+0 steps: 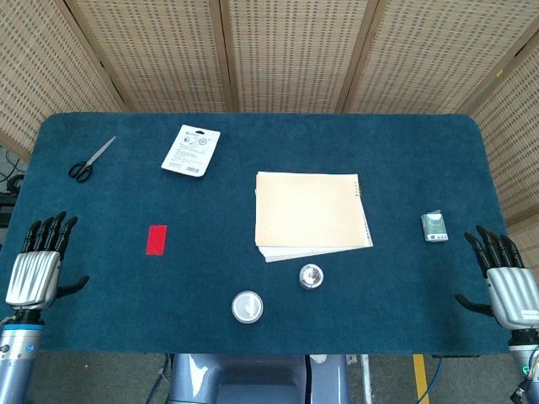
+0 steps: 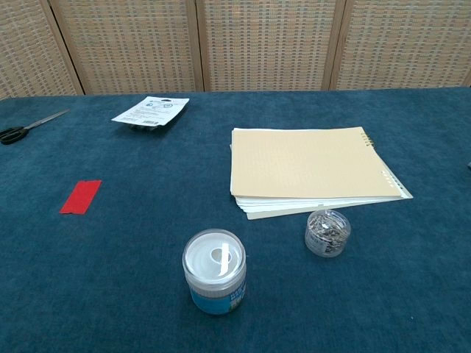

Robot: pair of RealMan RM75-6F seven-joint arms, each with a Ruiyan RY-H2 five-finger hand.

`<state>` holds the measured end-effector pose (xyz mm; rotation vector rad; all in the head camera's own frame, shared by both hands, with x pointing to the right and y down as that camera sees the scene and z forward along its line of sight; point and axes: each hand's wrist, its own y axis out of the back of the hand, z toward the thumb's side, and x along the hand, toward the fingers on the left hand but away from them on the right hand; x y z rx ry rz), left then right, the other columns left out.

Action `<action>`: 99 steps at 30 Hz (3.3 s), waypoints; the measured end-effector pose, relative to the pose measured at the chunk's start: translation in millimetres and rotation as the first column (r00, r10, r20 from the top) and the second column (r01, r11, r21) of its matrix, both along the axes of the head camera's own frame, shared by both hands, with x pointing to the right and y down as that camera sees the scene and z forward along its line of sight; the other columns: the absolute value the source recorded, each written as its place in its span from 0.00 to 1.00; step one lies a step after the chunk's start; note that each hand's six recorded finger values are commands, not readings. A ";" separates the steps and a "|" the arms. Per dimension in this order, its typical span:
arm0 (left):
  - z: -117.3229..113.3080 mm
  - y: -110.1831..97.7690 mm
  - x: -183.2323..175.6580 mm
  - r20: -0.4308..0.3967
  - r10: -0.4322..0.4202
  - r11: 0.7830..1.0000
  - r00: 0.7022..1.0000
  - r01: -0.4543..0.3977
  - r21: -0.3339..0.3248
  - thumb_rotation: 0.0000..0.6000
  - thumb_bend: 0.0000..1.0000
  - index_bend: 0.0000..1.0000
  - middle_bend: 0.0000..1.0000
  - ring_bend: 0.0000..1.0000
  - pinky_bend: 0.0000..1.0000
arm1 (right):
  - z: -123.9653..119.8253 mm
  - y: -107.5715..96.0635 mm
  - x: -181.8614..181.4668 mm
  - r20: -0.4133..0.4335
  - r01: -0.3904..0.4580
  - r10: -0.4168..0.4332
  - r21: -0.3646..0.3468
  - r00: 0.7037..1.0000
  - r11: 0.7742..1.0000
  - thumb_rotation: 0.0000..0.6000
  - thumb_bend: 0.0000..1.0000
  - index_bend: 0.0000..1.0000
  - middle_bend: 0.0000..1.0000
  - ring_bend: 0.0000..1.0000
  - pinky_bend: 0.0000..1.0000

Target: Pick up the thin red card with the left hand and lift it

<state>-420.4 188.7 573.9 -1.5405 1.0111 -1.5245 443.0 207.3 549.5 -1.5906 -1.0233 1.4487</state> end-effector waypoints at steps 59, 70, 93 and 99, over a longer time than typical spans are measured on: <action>46.7 -16.3 23.8 -0.003 0.038 0.995 0.999 -0.038 -0.095 1.00 0.18 0.00 0.00 0.00 0.00 | 6.0 1.0 -5.0 -0.008 0.015 -0.016 -0.016 1.000 1.000 1.00 0.05 0.00 0.00 0.00 0.00; 76.5 -23.9 40.9 0.007 0.079 0.986 0.997 -0.077 -0.148 1.00 0.25 0.00 0.00 0.00 0.00 | 6.5 1.1 -4.0 -0.006 0.011 -0.011 -0.017 1.000 1.000 1.00 0.05 0.00 0.00 0.00 0.00; 121.2 -30.2 76.0 0.010 0.118 0.971 0.993 -0.113 -0.213 1.00 0.26 0.00 0.00 0.00 0.00 | 4.4 -0.4 -1.5 0.009 0.004 -0.004 -0.016 1.000 1.000 1.00 0.05 0.00 0.00 0.00 0.00; 130.6 -33.0 82.3 0.026 0.124 0.967 0.992 -0.115 -0.227 1.00 0.26 0.00 0.00 0.00 0.00 | 3.3 -0.7 -0.9 0.017 0.004 -0.003 -0.015 1.000 1.000 1.00 0.05 0.00 0.00 0.00 0.00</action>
